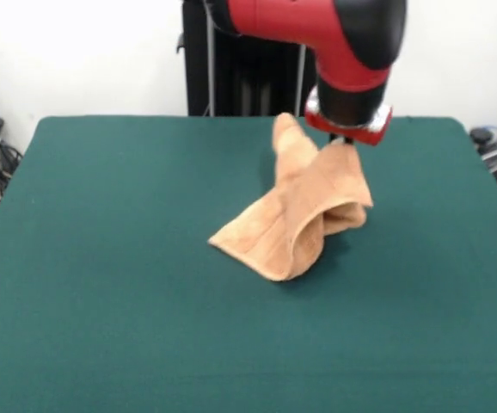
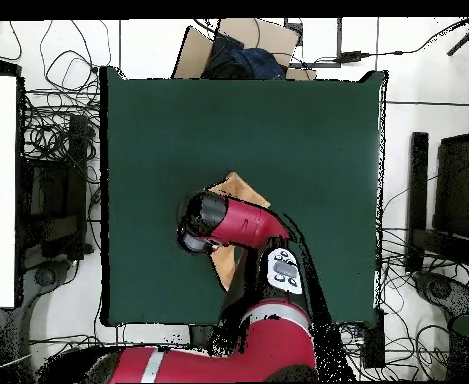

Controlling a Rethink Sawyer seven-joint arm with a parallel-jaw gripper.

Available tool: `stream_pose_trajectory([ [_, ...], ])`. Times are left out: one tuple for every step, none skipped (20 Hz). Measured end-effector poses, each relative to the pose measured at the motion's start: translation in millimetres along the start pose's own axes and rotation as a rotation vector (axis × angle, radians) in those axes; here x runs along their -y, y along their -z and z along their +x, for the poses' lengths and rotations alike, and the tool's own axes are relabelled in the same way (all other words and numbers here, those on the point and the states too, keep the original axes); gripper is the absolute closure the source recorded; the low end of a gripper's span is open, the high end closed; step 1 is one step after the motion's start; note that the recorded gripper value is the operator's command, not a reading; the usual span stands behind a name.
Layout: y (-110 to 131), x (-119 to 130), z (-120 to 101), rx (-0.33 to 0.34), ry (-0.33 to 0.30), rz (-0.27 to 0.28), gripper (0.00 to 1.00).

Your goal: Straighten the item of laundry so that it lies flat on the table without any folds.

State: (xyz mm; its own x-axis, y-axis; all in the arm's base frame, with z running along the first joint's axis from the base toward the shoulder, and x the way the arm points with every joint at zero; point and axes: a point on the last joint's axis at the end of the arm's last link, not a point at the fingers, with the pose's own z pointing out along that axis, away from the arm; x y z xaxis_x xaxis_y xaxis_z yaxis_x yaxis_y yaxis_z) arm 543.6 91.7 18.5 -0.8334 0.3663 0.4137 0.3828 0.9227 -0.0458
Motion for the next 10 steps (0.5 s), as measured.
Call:
stream_pose_trajectory([
  [3.7,0.1,3.2,-0.021,0.003,0.004,1.0],
  [8.4,2.2,6.4,-0.046,0.005,0.008,1.0],
  [13.7,7.0,9.0,-0.074,0.002,0.011,1.0],
  [17.2,11.3,10.0,-0.091,-0.001,0.012,1.0],
  [20.9,16.5,10.0,-0.105,-0.007,0.012,1.0],
  [24.6,22.2,9.6,-0.118,-0.014,0.011,1.0],
  [28.6,30.1,8.0,-0.129,-0.023,0.008,1.0],
  [31.2,36.9,6.4,-0.136,-0.031,0.006,1.0],
  [34.9,47.8,3.2,-0.142,-0.044,0.003,1.0],
  [37.2,55.1,0.6,-0.141,-0.053,0.001,1.0],
])
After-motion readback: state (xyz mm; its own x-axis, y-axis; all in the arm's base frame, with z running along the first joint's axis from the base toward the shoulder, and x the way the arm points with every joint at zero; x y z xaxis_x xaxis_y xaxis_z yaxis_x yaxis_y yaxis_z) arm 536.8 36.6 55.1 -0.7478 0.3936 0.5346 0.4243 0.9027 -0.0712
